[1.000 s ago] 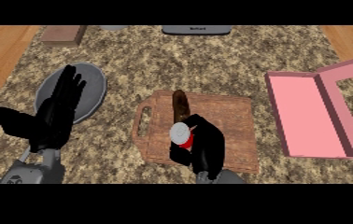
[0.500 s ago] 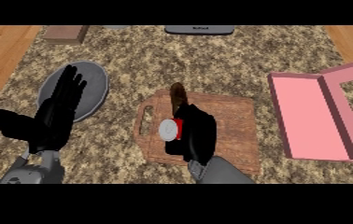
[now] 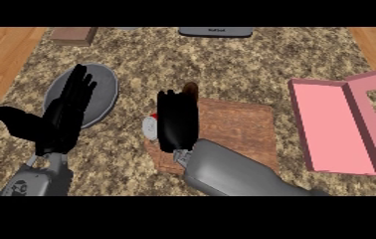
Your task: Pick the can from the cutting board and place it in the cardboard box
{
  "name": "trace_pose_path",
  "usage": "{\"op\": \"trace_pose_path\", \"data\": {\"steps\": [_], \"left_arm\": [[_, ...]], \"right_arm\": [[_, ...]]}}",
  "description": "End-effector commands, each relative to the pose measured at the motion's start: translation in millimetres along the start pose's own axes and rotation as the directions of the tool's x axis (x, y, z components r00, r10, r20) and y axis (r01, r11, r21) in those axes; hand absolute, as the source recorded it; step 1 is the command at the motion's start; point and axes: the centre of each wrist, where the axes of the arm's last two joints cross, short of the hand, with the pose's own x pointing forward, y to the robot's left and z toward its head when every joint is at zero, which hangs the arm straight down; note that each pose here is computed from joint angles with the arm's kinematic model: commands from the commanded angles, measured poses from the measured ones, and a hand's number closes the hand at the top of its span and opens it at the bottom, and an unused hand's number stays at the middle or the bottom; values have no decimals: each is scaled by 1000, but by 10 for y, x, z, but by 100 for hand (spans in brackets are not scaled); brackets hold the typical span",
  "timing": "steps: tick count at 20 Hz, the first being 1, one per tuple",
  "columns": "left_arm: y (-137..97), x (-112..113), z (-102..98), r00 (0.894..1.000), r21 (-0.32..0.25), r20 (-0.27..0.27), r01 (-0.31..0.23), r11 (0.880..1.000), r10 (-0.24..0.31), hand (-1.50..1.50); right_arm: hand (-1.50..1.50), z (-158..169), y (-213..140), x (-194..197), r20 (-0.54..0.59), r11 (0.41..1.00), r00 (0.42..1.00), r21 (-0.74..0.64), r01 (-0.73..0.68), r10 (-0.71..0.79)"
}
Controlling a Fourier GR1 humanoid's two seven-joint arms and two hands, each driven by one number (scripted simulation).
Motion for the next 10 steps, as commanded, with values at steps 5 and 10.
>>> {"op": "trace_pose_path", "data": {"steps": [5, 10], "left_arm": [[-73, -26, 8, 1000, 8, -15, -13, 1000, 13, 0], [199, -78, 131, 1000, 59, -15, 8, 998, -8, 0]], "right_arm": [[150, -152, -669, 340, -82, 964, 983, -227, 142, -164], [150, -147, -875, 321, -183, 921, 961, -368, 130, -209]]}}
